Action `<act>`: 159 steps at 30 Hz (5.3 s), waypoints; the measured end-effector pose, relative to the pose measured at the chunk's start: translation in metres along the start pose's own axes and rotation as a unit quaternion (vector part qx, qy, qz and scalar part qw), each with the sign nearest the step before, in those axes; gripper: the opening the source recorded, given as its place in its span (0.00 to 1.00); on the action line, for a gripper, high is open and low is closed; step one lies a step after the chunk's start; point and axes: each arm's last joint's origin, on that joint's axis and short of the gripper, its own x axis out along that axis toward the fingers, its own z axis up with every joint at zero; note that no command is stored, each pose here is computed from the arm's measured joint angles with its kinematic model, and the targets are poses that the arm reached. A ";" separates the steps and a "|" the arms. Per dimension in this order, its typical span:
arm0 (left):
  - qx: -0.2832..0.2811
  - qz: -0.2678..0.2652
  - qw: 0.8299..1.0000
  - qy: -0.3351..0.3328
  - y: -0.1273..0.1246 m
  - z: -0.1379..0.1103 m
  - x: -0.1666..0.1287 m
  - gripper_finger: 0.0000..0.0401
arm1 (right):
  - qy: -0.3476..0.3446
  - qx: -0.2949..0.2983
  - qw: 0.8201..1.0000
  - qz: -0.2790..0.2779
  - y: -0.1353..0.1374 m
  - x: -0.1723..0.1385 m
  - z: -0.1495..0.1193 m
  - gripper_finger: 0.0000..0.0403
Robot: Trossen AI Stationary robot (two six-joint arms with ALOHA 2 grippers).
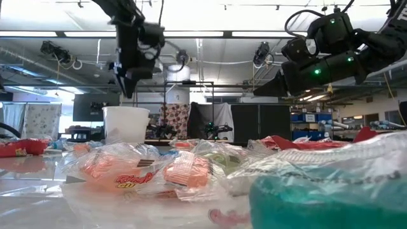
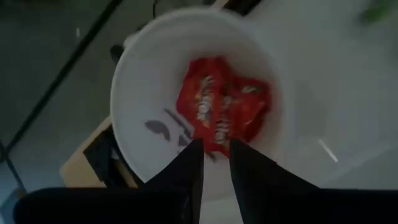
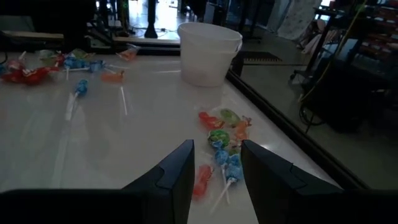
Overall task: Sort candy by brand, put in halloween buckets
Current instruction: Put the skittles into the white bucket
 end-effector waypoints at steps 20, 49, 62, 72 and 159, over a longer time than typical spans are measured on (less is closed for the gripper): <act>0.119 -0.145 0.982 -0.015 -0.135 -0.108 -0.110 0.21 | -0.013 0.030 0.999 -0.003 0.000 0.000 0.003 0.36; 0.068 -0.159 0.982 0.076 -0.186 -0.233 -0.026 0.35 | -0.048 0.014 0.998 0.031 0.008 -0.002 0.010 0.36; 0.062 -0.164 0.982 0.075 -0.185 -0.241 -0.006 0.24 | -0.044 0.016 0.998 0.031 0.008 -0.002 0.009 0.36; 0.049 -0.213 0.975 0.033 -0.179 -0.198 -0.023 0.04 | -0.044 0.021 0.998 0.027 0.007 -0.001 0.009 0.36; -0.078 0.111 0.986 -0.098 0.036 -0.007 0.007 0.69 | 0.048 0.079 0.996 0.005 0.022 -0.005 -0.008 0.36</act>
